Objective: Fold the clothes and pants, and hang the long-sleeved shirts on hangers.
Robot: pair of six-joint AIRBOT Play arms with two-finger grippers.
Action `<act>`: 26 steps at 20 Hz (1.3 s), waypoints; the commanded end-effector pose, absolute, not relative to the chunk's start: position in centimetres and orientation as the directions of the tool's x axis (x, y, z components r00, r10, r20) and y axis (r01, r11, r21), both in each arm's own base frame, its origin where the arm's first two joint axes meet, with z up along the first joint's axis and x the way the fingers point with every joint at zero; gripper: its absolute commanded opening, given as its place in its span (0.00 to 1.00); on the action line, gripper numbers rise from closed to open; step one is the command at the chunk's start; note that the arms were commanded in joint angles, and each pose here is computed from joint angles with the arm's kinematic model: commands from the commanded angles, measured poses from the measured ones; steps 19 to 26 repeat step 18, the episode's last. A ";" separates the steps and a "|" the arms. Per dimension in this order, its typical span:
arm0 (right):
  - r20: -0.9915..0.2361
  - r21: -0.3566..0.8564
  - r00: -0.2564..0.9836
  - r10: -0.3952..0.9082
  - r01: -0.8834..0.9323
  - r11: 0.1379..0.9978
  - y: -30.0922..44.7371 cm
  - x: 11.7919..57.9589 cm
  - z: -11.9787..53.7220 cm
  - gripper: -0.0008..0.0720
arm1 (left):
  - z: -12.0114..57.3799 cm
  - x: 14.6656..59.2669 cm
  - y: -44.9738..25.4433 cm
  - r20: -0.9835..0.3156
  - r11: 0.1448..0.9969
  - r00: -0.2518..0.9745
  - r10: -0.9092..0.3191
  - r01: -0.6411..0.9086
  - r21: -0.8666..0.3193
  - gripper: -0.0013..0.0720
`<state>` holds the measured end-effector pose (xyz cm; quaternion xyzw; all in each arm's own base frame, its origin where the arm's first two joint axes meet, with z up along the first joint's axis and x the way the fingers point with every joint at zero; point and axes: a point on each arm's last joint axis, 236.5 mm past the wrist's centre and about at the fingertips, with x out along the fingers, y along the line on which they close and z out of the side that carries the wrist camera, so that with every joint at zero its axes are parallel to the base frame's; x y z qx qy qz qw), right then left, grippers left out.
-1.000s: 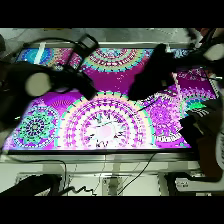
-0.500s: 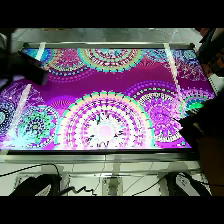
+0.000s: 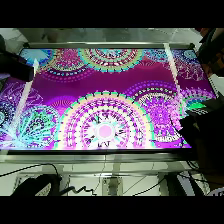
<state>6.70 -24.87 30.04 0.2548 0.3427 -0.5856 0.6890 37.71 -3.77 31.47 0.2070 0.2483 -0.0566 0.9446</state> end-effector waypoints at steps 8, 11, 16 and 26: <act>-0.837 0.126 0.387 -0.387 0.824 0.552 -20.9 16.7 27.4 0.04 | 31.5 37.7 -3.6 -0.491 0.908 0.871 -0.001 0.206 0.364 0.03; -0.850 0.072 0.429 -0.305 0.668 0.741 -17.4 21.2 26.1 0.04 | 31.5 37.7 -3.6 -0.491 0.908 0.871 -0.001 0.206 0.364 0.03; -0.878 -0.063 0.422 -0.225 0.366 0.929 -10.1 25.3 24.2 0.04 | 31.5 37.7 -3.6 -0.491 0.908 0.871 -0.001 0.206 0.364 0.03; -0.890 -0.064 0.420 -0.181 0.277 0.959 -7.1 25.8 24.0 0.04 | 31.5 37.7 -3.6 -0.491 0.908 0.871 -0.001 0.206 0.364 0.03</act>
